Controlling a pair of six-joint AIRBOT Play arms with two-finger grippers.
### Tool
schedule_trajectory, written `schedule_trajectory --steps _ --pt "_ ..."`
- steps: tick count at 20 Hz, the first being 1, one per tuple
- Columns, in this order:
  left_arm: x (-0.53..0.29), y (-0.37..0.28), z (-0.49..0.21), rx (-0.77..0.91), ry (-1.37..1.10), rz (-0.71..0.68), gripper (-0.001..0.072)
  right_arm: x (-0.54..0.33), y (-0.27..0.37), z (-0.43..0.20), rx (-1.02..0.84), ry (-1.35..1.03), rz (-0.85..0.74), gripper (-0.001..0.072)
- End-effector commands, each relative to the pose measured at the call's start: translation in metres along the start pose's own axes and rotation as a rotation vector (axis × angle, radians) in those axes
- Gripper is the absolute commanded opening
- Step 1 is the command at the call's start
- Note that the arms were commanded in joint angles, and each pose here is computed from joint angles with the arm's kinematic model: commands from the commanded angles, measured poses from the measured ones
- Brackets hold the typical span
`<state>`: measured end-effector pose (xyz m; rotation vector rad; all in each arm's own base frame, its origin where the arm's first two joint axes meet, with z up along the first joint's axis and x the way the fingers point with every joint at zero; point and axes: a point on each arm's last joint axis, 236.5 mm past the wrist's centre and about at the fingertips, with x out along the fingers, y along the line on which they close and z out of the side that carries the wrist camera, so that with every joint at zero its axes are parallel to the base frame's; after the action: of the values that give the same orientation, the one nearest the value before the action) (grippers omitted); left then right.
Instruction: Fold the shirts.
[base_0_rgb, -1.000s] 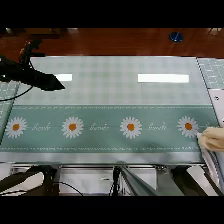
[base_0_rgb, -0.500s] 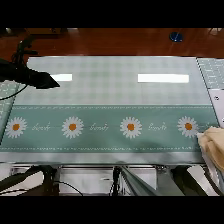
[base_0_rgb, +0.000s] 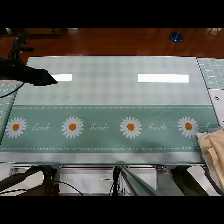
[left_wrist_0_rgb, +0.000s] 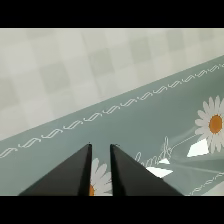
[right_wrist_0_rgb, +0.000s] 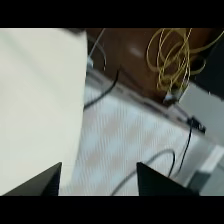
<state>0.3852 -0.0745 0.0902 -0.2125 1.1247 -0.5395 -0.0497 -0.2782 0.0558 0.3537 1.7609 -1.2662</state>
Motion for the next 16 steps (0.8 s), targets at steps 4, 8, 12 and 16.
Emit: schedule_trajectory --steps 4,8,12,16 --pt "0.008 0.002 0.038 0.004 -0.144 0.027 0.0720 -0.285 0.187 0.218 0.086 -0.892 1.054 0.0525" --pt "0.044 -0.035 0.033 0.192 -0.078 0.123 0.0503 -0.380 0.380 0.080 -0.607 -0.647 1.376 0.0407" --pt "0.065 -0.021 0.001 0.258 0.093 0.421 0.0507 -0.295 0.413 0.014 -1.020 -0.577 0.727 0.0413" --pt "0.085 -0.032 -0.009 0.286 0.139 0.401 0.0506 -0.302 0.427 -0.012 -1.078 -0.610 0.659 0.0414"
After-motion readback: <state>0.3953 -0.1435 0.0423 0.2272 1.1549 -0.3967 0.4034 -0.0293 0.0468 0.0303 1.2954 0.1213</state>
